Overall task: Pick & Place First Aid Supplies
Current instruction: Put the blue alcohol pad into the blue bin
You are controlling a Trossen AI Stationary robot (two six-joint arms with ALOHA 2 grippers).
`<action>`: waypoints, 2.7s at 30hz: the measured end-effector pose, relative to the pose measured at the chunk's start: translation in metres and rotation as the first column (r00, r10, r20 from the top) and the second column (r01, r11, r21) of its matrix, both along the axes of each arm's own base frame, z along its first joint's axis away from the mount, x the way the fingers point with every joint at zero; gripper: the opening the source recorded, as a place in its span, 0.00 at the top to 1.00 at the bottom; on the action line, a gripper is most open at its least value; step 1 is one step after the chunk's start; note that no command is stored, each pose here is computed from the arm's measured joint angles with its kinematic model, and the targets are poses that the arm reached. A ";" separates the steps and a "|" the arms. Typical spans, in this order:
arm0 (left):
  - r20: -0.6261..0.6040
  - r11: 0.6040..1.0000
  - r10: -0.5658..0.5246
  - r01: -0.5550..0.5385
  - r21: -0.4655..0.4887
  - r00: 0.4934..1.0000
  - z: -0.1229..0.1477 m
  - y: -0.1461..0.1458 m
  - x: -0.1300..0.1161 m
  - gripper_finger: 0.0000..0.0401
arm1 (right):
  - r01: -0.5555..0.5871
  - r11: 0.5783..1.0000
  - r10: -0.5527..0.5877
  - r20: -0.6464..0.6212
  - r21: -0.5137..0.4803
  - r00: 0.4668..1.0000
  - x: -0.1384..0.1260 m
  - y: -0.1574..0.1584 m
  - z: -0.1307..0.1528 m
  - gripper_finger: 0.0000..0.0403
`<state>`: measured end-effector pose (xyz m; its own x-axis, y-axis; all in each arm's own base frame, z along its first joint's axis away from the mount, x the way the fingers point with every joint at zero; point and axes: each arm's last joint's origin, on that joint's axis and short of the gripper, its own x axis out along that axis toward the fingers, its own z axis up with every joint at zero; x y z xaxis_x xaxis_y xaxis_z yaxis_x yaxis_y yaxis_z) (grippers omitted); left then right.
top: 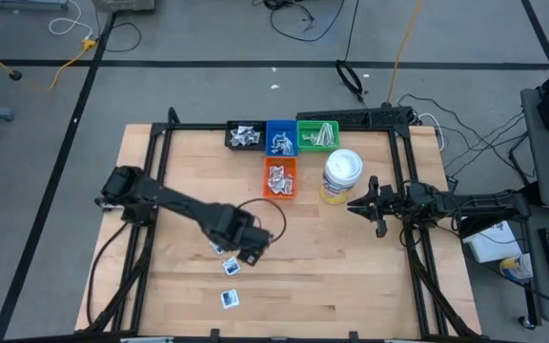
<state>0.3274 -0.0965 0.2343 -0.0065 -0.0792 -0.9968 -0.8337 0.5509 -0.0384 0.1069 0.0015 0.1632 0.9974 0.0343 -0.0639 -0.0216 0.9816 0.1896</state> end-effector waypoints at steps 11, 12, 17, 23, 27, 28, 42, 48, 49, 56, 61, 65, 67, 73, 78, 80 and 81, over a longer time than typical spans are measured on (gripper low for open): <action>0.004 1.000 0.019 -0.019 -0.006 1.000 -0.011 -0.033 -0.011 0.30 | 0.000 1.000 0.000 0.000 0.000 1.000 0.000 0.000 0.000 0.85; 0.003 1.000 0.019 -0.019 -0.005 1.000 -0.016 -0.034 -0.010 0.30 | 0.000 1.000 0.000 0.000 0.000 1.000 0.000 0.000 0.000 0.85; -0.038 1.000 0.010 -0.010 0.005 0.999 -0.039 -0.041 -0.012 0.30 | 0.000 1.000 0.000 0.000 0.000 1.000 0.000 0.000 0.000 0.85; -0.101 0.999 -0.008 0.012 0.038 0.995 -0.064 -0.047 -0.009 0.30 | 0.000 1.000 0.000 0.000 0.000 1.000 0.000 0.000 0.000 0.85; -0.110 0.998 -0.034 0.039 0.041 0.993 -0.082 -0.052 -0.004 0.30 | 0.000 1.000 0.000 0.000 0.000 1.000 0.000 0.000 0.000 0.85; -0.112 0.998 -0.040 0.045 0.042 0.993 -0.086 -0.053 -0.002 0.30 | 0.000 1.000 0.000 0.000 0.000 1.000 0.000 0.000 0.000 0.85; -0.070 0.992 -0.126 0.124 -0.033 0.990 -0.097 -0.058 0.006 0.58 | 0.000 1.000 0.000 0.000 0.000 1.000 0.000 0.000 0.000 0.85; -0.045 0.987 -0.156 0.154 -0.055 0.987 -0.097 -0.059 0.008 0.82 | 0.000 1.000 0.000 0.000 0.000 1.000 0.000 0.000 0.000 0.85; -0.046 0.986 -0.157 0.154 -0.056 0.987 -0.097 -0.059 0.008 0.85 | 0.000 1.000 0.000 0.000 0.000 1.000 0.000 0.000 0.000 0.85; -0.011 0.972 -0.219 0.217 -0.093 0.976 -0.084 -0.055 0.006 0.98 | 0.000 1.000 0.000 0.000 0.000 1.000 0.000 0.000 0.000 0.85; 0.083 0.965 -0.238 0.246 -0.094 0.968 -0.038 -0.036 0.000 0.97 | 0.000 1.000 0.000 0.000 0.000 1.000 0.000 0.000 0.000 0.85; 0.147 0.966 -0.234 0.247 -0.072 0.961 -0.011 -0.016 -0.006 0.99 | 0.000 1.000 0.000 0.000 0.000 1.000 0.000 0.000 0.000 0.85; 0.192 0.962 -0.248 0.265 -0.069 0.950 0.006 -0.006 -0.011 0.98 | 0.000 1.000 0.000 0.000 0.000 1.000 0.000 0.000 0.000 0.85; 0.243 0.949 -0.294 0.313 -0.044 0.925 0.038 0.020 -0.028 0.99 | 0.000 1.000 0.000 0.000 0.000 1.000 0.000 0.000 0.000 0.85; 0.158 0.977 -0.189 0.202 -0.074 0.969 0.041 0.068 -0.034 0.99 | 0.000 1.000 0.000 0.000 0.000 1.000 0.000 0.000 0.000 0.85; 0.126 0.985 -0.152 0.162 -0.068 0.980 0.041 0.093 -0.037 0.99 | 0.000 1.000 0.000 0.001 0.000 1.000 0.000 0.000 0.000 0.85; 0.113 0.986 -0.144 0.152 -0.067 0.983 0.041 0.106 -0.039 0.99 | 0.000 1.000 0.000 0.000 0.000 1.000 0.000 0.000 0.000 0.85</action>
<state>0.2884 0.0092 0.2754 0.0829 -0.1600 -0.9836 -0.7321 0.6599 -0.1690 0.1069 0.0015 0.1632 0.9974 0.0340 -0.0639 -0.0213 0.9816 0.1896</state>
